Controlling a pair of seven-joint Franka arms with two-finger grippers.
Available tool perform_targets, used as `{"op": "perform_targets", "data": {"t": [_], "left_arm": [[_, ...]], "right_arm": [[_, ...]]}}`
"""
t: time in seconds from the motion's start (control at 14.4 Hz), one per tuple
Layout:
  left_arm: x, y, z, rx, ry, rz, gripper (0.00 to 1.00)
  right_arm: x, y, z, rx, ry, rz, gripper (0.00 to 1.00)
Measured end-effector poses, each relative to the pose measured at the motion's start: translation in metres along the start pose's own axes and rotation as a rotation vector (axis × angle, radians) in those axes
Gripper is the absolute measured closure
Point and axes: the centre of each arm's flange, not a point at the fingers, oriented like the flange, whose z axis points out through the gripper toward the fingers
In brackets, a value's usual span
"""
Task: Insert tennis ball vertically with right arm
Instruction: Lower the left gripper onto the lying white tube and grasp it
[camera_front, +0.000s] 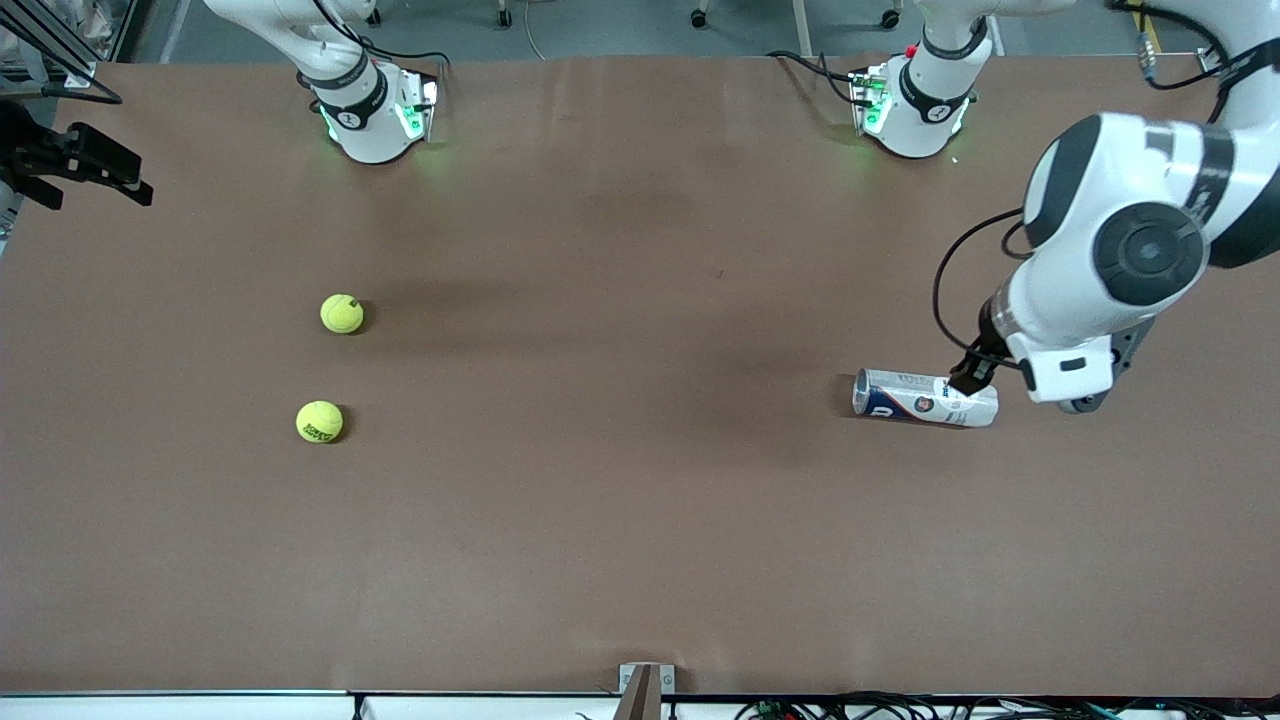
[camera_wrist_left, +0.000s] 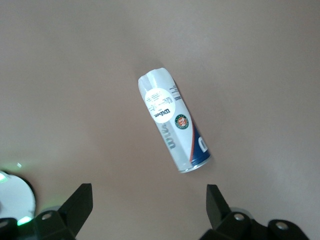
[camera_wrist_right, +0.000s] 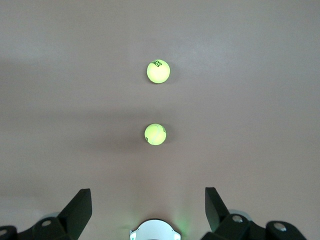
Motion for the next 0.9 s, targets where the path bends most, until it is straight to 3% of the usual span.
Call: {"op": "perform_targets", "data": {"t": [0.28,0.48,0.9], "left_arm": [[0.010,0.016,0.025,-0.051,0.039,-0.226,0.00],[0.010,0.015,0.052,-0.029,0.073,-0.345,0.00],[-0.002,0.009,0.113,-0.059,0.188,-0.502,0.00]], "right_arm": [[-0.001,0.000,-0.008,-0.001,0.018,0.000,0.00],[-0.001,0.001,-0.015,-0.003,0.034,0.005,0.00],[0.056,0.046,0.068,0.010,-0.098,0.085,0.00]]}}
